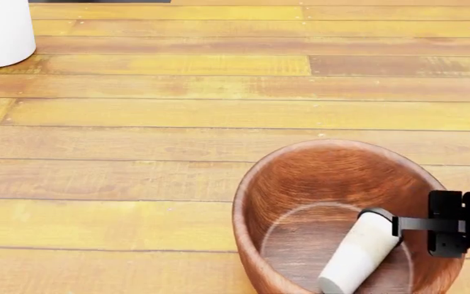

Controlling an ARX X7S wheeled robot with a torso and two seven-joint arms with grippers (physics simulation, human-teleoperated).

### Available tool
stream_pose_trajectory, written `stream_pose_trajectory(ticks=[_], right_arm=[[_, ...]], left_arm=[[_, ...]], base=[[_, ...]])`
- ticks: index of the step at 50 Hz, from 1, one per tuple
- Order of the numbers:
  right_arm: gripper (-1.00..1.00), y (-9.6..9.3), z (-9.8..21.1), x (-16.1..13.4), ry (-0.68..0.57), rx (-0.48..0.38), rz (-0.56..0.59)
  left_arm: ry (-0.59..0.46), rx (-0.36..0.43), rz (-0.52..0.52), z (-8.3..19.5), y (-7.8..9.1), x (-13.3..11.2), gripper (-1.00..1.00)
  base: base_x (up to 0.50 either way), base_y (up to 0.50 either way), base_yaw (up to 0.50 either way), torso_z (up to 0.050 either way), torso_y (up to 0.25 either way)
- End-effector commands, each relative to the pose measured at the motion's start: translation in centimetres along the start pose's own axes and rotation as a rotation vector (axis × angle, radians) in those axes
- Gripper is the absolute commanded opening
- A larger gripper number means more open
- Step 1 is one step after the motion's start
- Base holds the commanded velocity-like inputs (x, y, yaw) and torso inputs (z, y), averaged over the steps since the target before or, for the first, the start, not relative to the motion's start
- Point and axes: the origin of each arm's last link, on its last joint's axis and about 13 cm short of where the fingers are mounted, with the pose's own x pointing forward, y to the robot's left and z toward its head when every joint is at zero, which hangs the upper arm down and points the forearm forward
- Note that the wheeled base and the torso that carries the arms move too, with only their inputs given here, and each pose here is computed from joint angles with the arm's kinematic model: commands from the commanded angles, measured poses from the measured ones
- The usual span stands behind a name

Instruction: Place the cup inside the bowl on the dining table and move the bowl to any counter.

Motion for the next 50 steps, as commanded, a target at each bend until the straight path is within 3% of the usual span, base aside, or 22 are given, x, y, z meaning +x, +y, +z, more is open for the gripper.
stream_pose_trajectory(ticks=[1,12,27,32,42,50], right_arm=[[-1.0,0.2,0.2,0.1,-0.034,-0.006,0.009],[-1.0,-0.1,1.9,-1.5,-0.085,0.09,0.043],[-1.0,-0.3,4.1,-3.5,-0.159,0.155,0.07],[-1.0,-0.7,4.6,-4.1,-0.169,0.225,0.089],[-1.0,-1.2,5.0,-4.4,-0.255,0.193,0.071],[-1.0,-1.2,5.6,-4.9,-0.233,0.195,0.079]], left_arm=[[-0.006,-0.011,-0.004,-0.1,-0.1,0.1,1.0],[-0.008,-0.016,-0.002,-0.2,0.0,0.0,1.0],[-0.008,-0.032,-0.001,-0.6,0.1,-0.4,1.0],[-0.011,-0.041,0.004,-0.7,0.2,-0.4,1.0],[-0.014,-0.028,0.008,-0.4,0.0,-0.5,1.0],[-0.027,-0.025,0.007,0.2,0.1,-0.7,1.0]], base=[[0.0,0.0,0.0,0.0,0.0],[0.0,0.0,0.0,0.0,0.0],[0.0,0.0,0.0,0.0,0.0],[0.0,0.0,0.0,0.0,0.0],[0.0,0.0,0.0,0.0,0.0],[-0.24,0.0,0.0,0.0,0.002]])
